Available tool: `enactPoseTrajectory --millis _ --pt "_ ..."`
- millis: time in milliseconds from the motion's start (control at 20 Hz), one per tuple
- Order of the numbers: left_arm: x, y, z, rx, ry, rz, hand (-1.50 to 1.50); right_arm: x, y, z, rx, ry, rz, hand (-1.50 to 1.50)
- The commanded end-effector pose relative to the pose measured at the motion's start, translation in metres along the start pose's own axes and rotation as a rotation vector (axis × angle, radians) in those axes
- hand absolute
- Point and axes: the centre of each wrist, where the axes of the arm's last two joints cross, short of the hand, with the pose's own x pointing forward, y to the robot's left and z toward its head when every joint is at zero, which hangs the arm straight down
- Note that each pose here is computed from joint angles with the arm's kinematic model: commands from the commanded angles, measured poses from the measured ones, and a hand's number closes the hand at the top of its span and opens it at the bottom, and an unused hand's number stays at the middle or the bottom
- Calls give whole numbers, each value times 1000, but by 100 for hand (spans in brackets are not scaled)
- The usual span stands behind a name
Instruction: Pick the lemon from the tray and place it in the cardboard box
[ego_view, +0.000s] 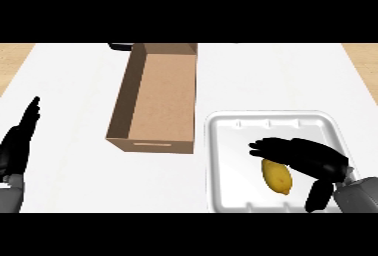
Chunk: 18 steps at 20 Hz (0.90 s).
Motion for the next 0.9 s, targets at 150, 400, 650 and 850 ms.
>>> enactPoseTrajectory --millis 150,400,650,850 --pt "-10 15 1 -8 -8 5 0 -9 12 -8 81 82 -2 -150" --pt "-8 7 6 2 -6 9 0 7 12 -19 79 105 23 -150" --pt "2 1 15 1 -14 -11 0 -6 36 -31 -128 90 114 150" --pt "-4 -21 5 -9 -5 7 0 -10 39 -52 -197 87 157 150"
